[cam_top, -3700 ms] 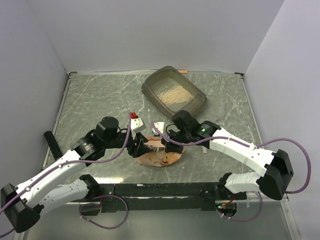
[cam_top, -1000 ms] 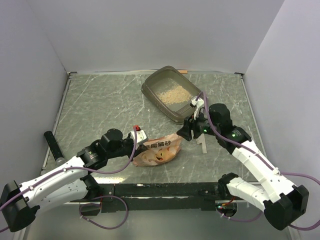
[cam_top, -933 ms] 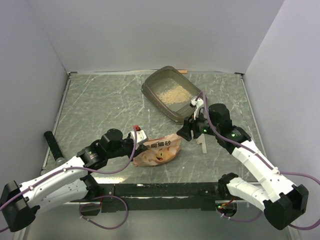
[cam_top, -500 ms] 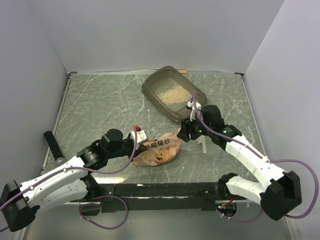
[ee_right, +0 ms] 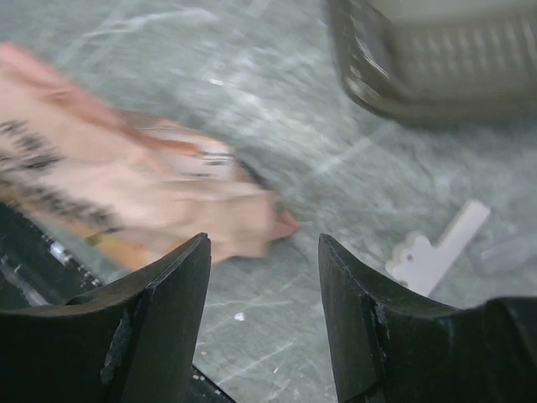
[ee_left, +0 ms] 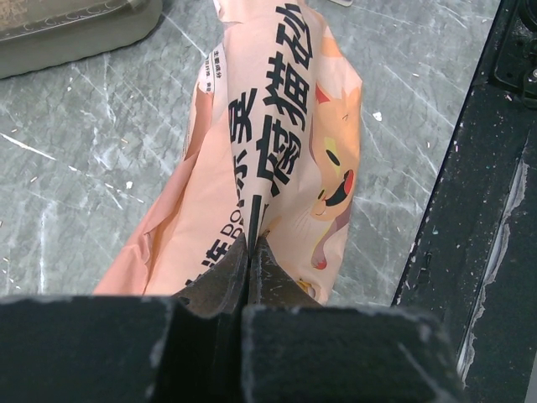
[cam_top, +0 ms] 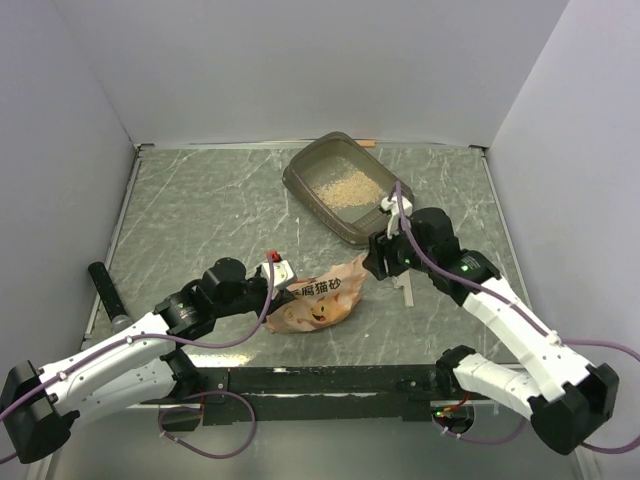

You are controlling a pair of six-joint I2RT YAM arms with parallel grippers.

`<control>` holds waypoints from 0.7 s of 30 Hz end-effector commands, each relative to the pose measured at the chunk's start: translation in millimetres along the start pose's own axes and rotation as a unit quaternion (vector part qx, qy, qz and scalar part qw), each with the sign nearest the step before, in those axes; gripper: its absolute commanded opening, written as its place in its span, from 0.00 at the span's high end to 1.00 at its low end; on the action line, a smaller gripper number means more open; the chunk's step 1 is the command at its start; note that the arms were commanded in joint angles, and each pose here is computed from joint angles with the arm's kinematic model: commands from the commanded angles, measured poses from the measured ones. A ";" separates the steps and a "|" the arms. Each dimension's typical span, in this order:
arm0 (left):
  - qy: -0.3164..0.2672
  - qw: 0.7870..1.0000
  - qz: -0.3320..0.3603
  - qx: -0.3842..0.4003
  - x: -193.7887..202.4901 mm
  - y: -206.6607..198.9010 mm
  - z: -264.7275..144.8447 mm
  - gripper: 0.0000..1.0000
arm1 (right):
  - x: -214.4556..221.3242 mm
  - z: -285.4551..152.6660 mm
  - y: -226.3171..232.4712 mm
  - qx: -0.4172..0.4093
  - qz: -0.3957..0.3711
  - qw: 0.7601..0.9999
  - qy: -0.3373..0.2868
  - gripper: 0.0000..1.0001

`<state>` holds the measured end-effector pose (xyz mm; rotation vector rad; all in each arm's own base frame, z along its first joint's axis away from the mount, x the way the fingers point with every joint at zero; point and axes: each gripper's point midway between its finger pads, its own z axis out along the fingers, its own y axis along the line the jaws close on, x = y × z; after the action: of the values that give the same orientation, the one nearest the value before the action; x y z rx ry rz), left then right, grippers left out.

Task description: Fill the litter box with clean litter

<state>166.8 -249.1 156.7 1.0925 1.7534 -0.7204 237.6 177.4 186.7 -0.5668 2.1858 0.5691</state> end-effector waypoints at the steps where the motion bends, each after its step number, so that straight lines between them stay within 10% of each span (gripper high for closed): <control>1: -0.024 1.000 -0.005 -0.018 -16.8 5.6 -3.3 0.99 | -16.6 -23.2 39.8 -0.039 -0.129 0.991 -0.009 0.39; 21: -0.019 0.999 -0.009 -0.034 -15.1 9.9 -4.4 0.99 | 9.7 -1.1 81.6 -0.100 -0.395 0.912 -0.034 0.37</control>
<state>168.4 -247.9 156.0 1.0687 1.7712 -0.7116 174.1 225.4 184.5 -1.3892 1.7829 0.3710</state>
